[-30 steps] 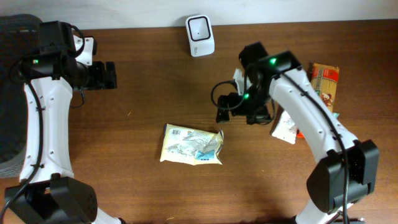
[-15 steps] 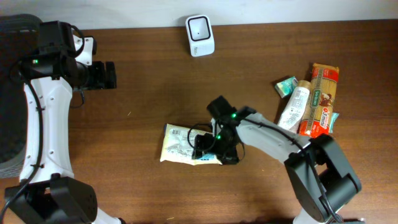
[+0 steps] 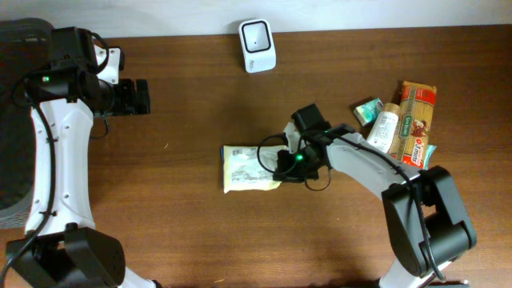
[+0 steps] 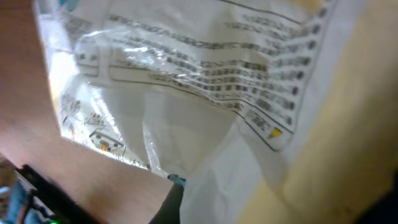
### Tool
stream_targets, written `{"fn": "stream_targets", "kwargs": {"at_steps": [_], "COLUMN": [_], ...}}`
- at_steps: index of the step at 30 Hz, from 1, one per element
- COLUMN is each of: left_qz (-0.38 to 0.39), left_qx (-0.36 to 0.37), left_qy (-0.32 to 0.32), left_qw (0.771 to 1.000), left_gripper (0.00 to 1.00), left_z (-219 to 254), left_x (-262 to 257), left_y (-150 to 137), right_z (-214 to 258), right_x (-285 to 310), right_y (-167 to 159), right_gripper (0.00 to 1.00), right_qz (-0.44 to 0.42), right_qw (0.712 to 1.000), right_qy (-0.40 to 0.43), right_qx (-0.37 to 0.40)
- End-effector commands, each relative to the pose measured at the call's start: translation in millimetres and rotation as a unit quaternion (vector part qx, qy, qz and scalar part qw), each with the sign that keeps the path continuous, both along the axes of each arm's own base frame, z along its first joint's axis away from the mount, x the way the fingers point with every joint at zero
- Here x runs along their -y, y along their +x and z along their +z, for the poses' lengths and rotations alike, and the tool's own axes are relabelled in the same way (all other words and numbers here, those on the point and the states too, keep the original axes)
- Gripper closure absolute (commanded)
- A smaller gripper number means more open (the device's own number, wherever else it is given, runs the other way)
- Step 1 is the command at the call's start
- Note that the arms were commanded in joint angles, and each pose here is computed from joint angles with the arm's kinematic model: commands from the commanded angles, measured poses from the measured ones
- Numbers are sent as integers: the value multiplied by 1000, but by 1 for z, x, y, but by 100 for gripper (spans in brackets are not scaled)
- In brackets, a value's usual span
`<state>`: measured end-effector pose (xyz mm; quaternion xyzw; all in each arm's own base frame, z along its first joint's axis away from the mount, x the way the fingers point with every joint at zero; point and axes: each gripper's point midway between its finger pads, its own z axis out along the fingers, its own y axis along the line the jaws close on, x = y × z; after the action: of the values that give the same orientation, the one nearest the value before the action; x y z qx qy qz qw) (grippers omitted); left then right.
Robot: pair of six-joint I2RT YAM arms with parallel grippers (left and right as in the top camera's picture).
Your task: Scan the item barcode
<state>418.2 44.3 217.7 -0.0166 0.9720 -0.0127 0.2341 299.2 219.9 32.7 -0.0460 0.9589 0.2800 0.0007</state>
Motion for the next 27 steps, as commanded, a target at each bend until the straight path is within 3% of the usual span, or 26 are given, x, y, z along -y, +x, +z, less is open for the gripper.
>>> {"fn": "stream_targets", "kwargs": {"at_steps": [1,2,3,6,10,14,15,16,17,19,24,27], "left_qz": [3,3,3,3,3,3,3,3,3,3,3,3], "left_qx": [10,10,10,10,10,10,10,10,10,10,10,10], "left_qy": [-6,-6,-5,-6,-6,-5,-5,-5,-5,-6,-6,-6], "left_qw": [1000,1000,1000,1000,1000,1000,1000,1000,1000,1000,1000,1000], "left_gripper": [1,1,1,1,1,1,1,1,1,1,1,1], "left_z": [7,7,7,7,7,7,7,7,7,7,7,7], "left_x": [1,1,1,1,1,1,1,1,1,1,1,1], "left_y": [0,0,0,0,0,0,0,0,0,0,0,0], "right_z": [7,6,7,12,2,-27,-34,-40,-41,-41,4,97], "right_x": [1,4,6,23,14,-15,-17,-18,-16,-13,-30,-32], "right_y": [6,8,12,30,38,23,18,15,16,18,37,53], "right_gripper": [61,39,34,30,25,25,26,38,60,96,96,96], "right_qz": [87,83,64,-86,-78,-49,-52,-63,-72,-80,-25,-5], "right_qw": [994,995,996,996,997,998,997,995,994,994,996,980], "right_qy": [8,-1,-4,0,-1,31,26,21,21,21,86,188], "right_qx": [62,64,59,-8,10,-38,-53,-70,-76,-78,-5,69]}}
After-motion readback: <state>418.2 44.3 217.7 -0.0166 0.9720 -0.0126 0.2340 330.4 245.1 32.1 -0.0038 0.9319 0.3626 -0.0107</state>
